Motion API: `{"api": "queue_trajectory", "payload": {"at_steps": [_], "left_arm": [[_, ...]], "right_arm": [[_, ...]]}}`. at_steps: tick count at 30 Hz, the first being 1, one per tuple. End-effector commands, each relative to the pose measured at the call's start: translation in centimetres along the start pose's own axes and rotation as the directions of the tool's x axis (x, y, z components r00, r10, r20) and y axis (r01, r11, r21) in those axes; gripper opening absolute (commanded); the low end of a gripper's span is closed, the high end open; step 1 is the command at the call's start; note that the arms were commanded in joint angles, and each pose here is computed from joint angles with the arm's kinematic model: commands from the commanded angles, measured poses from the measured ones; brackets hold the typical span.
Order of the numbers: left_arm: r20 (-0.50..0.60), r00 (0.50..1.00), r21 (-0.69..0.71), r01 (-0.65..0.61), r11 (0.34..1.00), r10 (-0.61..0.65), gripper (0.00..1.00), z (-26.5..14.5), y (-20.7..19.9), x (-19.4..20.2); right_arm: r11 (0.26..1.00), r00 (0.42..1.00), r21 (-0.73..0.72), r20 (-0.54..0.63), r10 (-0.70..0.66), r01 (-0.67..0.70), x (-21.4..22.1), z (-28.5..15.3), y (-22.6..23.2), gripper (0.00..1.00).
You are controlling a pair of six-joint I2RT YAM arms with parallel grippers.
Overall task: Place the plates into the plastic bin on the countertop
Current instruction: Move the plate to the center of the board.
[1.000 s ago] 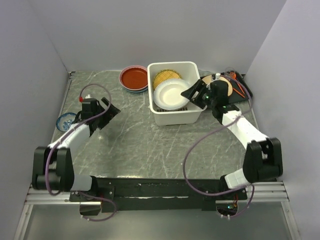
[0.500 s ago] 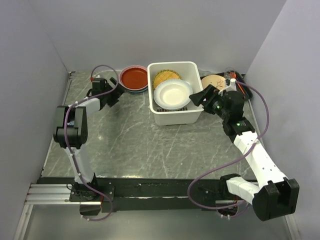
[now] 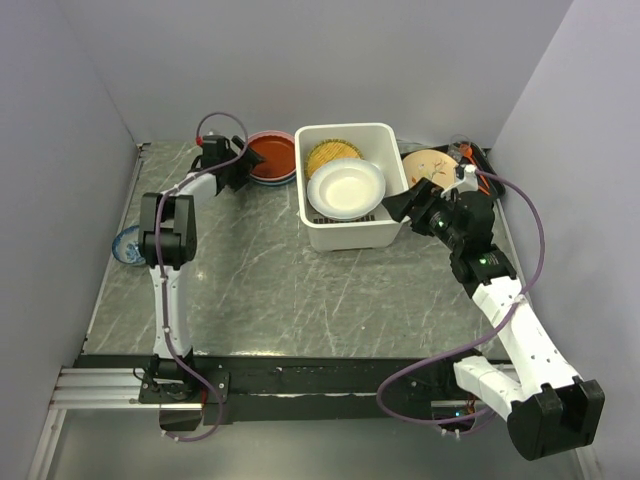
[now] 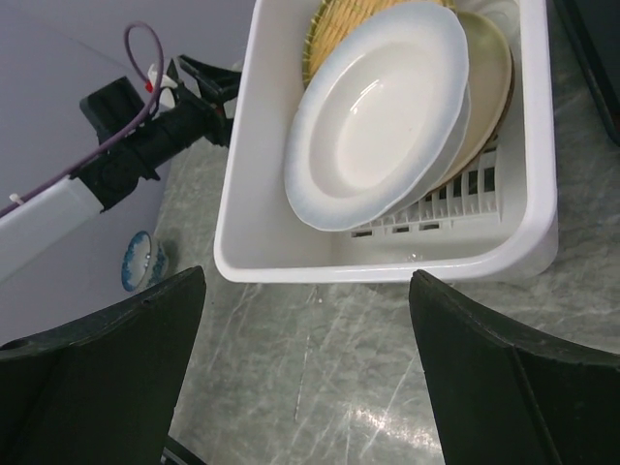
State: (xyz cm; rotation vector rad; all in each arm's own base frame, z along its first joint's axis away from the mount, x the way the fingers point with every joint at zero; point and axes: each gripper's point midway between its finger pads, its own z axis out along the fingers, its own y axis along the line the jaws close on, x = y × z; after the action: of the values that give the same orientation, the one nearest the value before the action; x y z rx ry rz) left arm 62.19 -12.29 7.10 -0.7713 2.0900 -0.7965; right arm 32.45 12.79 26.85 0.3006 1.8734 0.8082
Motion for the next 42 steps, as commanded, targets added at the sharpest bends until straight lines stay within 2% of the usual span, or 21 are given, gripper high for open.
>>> {"api": "queue_trajectory", "payload": {"at_steps": [1, 4, 15, 18, 27, 33, 37, 42], "left_arm": [[-0.010, 1.000, -0.020, 0.010, 1.000, -0.010, 0.87, 1.4, -1.0, 0.0], [-0.018, 1.000, -0.047, 0.013, 0.999, -0.014, 0.82, 1.7, -0.3, 0.7], [-0.055, 0.998, -0.210, -0.044, 0.977, 0.033, 0.79, 1.2, 3.9, 3.2], [-0.054, 0.995, -0.288, -0.095, 0.953, 0.083, 0.82, 0.7, 5.2, 3.0], [-0.081, 0.974, -0.464, -0.225, 0.857, 0.211, 0.84, -1.3, 8.6, 3.1], [-0.096, 0.964, -0.505, -0.262, 0.822, 0.248, 0.85, -2.7, 9.6, 3.4], [-0.149, 0.952, -0.539, -0.304, 0.786, 0.266, 0.85, -3.8, 10.8, 4.3], [-0.167, 0.946, -0.534, -0.324, 0.781, 0.278, 0.86, -5.2, 10.4, 5.1]], "right_arm": [[0.999, 0.999, 0.027, 0.011, -0.032, 0.031, 0.0, -0.3, -0.8, 0.92], [0.999, 1.000, 0.023, 0.005, -0.027, 0.027, 0.1, -0.2, -0.8, 0.92], [1.000, 1.000, -0.004, -0.017, -0.013, 0.013, 0.5, -0.2, -0.3, 0.92], [1.000, 1.000, -0.013, -0.027, -0.009, 0.009, 0.8, -0.3, -0.2, 0.92], [1.000, 0.998, -0.028, -0.061, 0.001, -0.002, 1.6, -0.5, -0.2, 0.92], [0.999, 0.998, -0.032, -0.065, 0.002, -0.004, 1.7, -0.7, -0.1, 0.92], [0.999, 0.997, -0.037, -0.071, 0.004, -0.007, 1.9, -0.8, 0.0, 0.92], [0.999, 0.998, -0.045, -0.068, 0.006, -0.009, 1.9, -1.1, 0.1, 0.92]]}}
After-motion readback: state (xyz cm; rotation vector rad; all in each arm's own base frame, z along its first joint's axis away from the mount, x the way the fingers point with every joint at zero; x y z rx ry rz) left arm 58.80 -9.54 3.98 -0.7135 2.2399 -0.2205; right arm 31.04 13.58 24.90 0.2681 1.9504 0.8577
